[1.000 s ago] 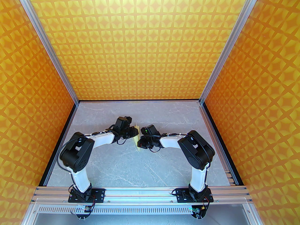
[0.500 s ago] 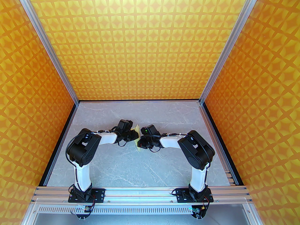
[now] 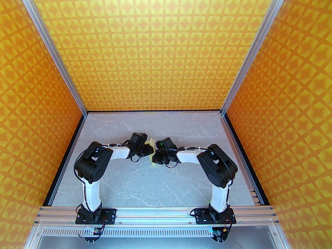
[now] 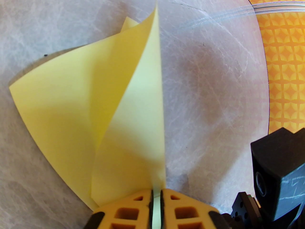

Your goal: Fold a paper plane with a square sheet of paper (fold left side to right side)

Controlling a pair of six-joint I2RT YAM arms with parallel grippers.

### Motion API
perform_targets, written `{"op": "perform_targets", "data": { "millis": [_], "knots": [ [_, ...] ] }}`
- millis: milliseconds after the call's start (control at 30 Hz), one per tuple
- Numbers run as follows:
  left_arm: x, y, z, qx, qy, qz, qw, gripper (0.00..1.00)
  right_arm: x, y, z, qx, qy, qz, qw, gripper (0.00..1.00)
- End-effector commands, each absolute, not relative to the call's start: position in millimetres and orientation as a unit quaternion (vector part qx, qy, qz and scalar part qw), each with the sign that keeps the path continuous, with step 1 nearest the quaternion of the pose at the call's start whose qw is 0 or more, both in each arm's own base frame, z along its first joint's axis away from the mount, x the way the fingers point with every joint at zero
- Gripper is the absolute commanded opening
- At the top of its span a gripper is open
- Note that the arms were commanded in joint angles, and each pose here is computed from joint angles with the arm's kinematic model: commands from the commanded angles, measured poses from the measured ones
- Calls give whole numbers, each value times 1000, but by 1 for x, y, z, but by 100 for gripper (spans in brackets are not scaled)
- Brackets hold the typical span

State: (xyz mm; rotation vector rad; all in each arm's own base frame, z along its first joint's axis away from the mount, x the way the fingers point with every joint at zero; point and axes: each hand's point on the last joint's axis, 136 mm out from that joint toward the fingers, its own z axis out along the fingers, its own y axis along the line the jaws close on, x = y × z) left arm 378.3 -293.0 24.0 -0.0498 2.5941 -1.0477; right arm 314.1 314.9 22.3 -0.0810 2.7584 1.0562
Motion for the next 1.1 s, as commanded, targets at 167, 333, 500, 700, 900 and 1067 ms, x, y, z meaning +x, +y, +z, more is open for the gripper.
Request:
{"op": "perform_targets", "data": {
  "millis": [167, 333, 500, 700, 900, 1067],
  "knots": [
    [365, -288, -4, -17, 926, -348, 145, 13, 330, 311, 27, -9, 926, 363, 101, 0],
    [366, -290, -3, -17, 925, -350, 146, 13, 327, 311, 8, -6, 931, 357, 78, 0],
    [370, -292, 10, -17, 920, -358, 156, 13, 316, 302, -13, -1, 939, 339, 59, 0],
    [376, -303, 47, -8, 901, -396, 176, 13, 308, 289, -22, -3, 950, 309, 53, 0],
    [374, -313, 64, -3, 884, -434, 174, 13, 307, 290, -20, -5, 949, 312, 53, 0],
    [373, -315, 44, -7, 893, -423, 153, 13, 306, 288, -21, -6, 951, 304, 50, 0]
  ]
}}
